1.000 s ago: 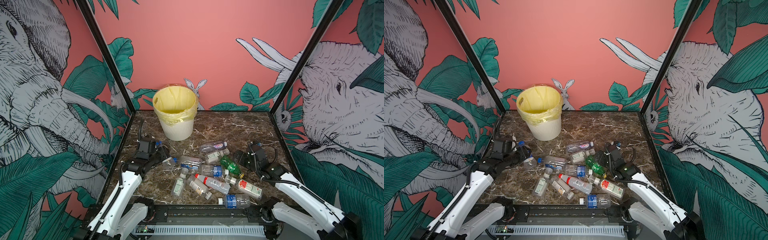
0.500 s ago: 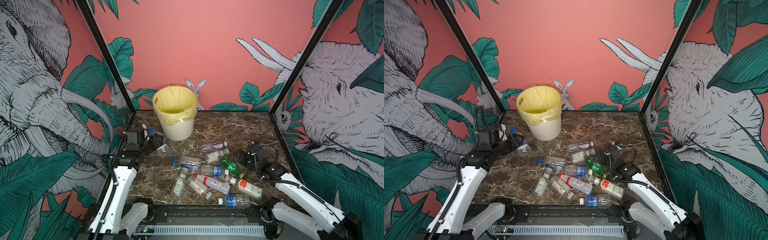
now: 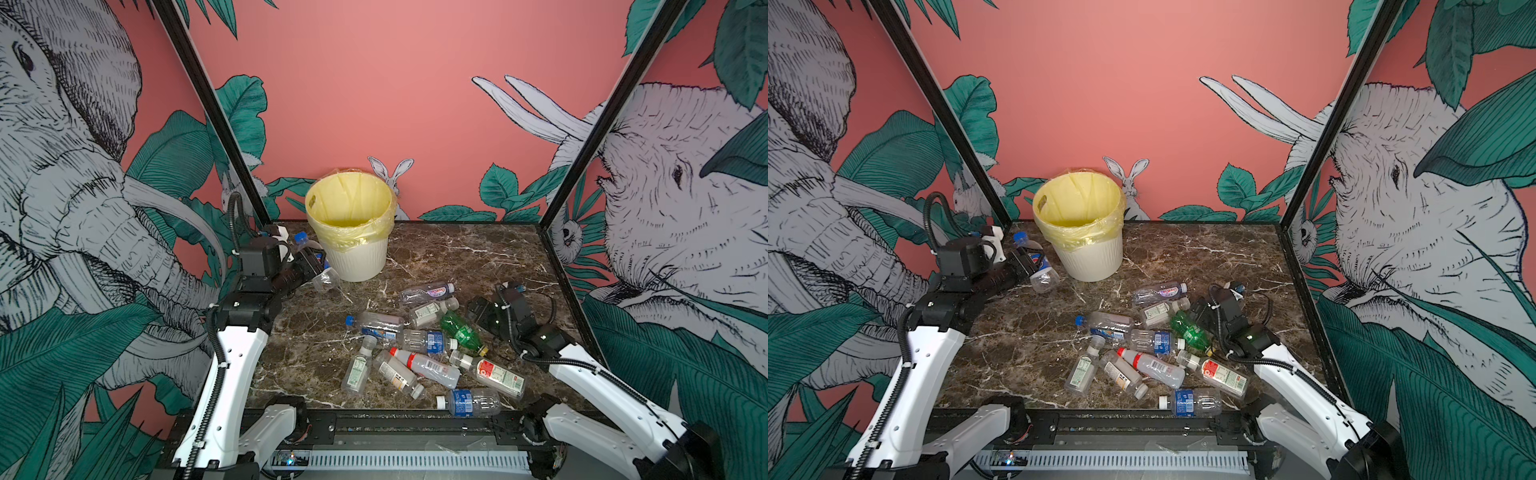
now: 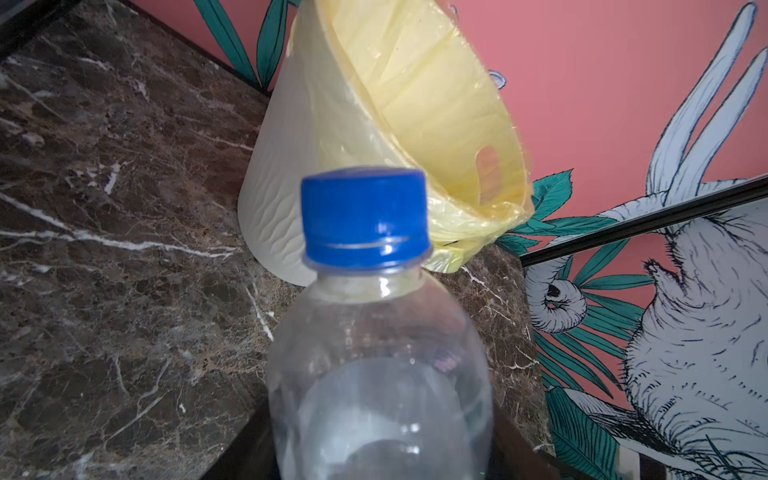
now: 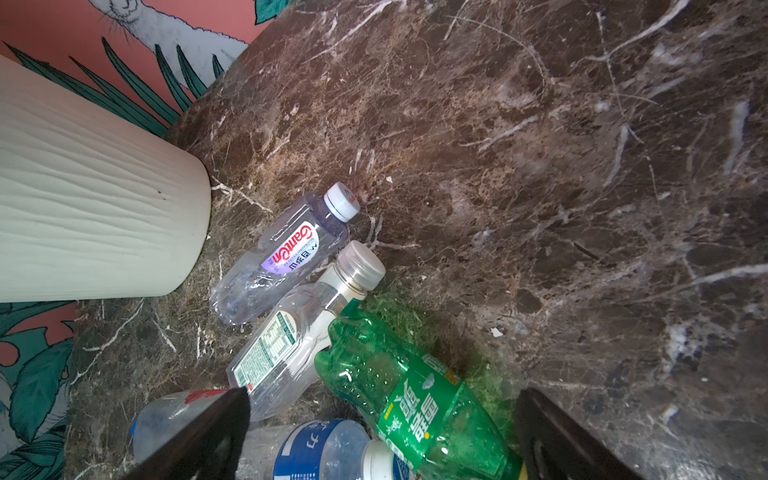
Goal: Throw the plastic bottles in the bin
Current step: 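Carry the blue-capped bottle with the left gripper up over the bin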
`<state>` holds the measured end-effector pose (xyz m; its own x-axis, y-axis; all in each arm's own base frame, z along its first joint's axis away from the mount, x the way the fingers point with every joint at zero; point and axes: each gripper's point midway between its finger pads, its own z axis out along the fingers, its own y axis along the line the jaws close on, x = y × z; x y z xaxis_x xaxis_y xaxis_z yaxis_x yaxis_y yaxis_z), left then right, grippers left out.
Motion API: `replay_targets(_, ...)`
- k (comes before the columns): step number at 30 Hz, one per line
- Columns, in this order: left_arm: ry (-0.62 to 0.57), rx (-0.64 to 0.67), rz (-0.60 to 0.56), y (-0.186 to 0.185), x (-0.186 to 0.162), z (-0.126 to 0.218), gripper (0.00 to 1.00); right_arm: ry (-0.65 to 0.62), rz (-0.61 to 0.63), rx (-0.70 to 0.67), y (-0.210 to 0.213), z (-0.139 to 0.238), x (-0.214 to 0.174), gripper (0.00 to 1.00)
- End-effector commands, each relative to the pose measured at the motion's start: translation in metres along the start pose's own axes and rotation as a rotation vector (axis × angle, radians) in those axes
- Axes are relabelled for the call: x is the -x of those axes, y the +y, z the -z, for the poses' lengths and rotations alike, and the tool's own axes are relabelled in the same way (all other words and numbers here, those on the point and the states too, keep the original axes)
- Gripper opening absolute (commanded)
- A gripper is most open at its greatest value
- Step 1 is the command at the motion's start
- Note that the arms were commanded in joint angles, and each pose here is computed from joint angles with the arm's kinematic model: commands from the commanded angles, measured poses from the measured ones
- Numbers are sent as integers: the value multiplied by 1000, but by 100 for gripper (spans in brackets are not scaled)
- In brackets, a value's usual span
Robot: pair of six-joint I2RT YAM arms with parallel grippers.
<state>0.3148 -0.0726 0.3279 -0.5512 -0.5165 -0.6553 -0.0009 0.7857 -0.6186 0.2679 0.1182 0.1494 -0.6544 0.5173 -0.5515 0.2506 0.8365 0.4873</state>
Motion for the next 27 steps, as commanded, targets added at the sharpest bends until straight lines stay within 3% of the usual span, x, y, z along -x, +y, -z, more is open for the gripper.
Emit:
replay_targets(1, -51, -56, -46, -15, 15, 6, 58, -51, -34, 9, 5, 2, 13, 99)
replay_targets(14, -19, -44, -55, 2, -14, 8, 57, -37, -39, 2, 0, -6, 5, 99)
replay_targets(27, -108, -71, -85, -26, 29, 21, 56, -26, -31, 2, 1, -9, 3, 99)
